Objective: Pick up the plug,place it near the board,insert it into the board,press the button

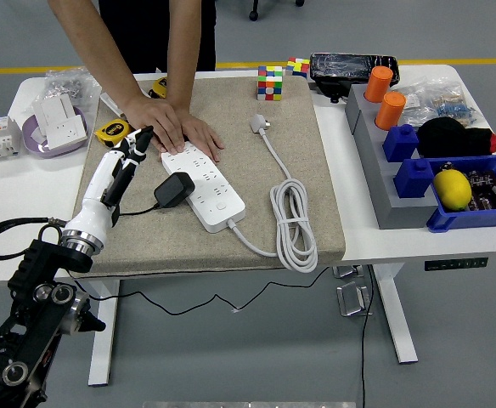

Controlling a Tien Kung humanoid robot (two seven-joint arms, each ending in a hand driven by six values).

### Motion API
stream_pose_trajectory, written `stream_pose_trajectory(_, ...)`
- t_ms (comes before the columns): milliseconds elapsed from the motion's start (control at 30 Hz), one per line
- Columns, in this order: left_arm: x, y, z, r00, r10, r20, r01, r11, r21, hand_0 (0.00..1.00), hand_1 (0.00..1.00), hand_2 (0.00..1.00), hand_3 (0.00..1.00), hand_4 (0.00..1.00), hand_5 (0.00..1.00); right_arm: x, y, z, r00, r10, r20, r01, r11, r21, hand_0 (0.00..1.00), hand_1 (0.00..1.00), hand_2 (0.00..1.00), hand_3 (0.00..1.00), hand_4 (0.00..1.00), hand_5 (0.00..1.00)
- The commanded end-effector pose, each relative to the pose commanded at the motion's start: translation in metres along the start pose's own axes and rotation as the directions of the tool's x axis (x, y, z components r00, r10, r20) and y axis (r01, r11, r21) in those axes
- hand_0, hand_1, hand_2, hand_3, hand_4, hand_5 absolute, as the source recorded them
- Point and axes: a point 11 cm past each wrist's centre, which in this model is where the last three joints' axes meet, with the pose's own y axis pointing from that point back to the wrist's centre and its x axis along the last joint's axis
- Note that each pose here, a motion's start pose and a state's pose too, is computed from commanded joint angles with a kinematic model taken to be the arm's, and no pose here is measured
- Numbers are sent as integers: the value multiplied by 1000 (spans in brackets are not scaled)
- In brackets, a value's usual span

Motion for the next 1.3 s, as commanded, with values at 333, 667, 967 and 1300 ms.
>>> stream_pose_trajectory(333, -10, 5, -31, 993, -83, 79, 76, 993, 94, 941, 946, 891, 865, 998, 998, -1, 0, -1, 1000, -2, 4, 2, 1000, 4, 808, 770, 754, 779, 998, 998)
stream_pose_trajectory(667, -14, 4, -44, 983, -97, 157, 76, 988, 132, 953, 948, 891, 866, 998, 998, 2, 0, -1, 1000, 3, 8, -3, 1000, 3, 807, 770, 754, 779, 998, 998)
stream_pose_trajectory(967, -20, -3, -46, 968, -120, 219, 91, 986, 136, 960, 951, 892, 869, 998, 998, 2, 1, -3, 1000, 5, 11, -5, 1000, 8, 808, 769, 752, 779, 998, 998)
stream_pose_trajectory(1300, -34, -15, -38, 948, -165, 273, 137, 983, 118, 968, 949, 895, 870, 998, 998, 2, 2, -6, 1000, 7, 14, -7, 1000, 15, 807, 769, 752, 779, 998, 998)
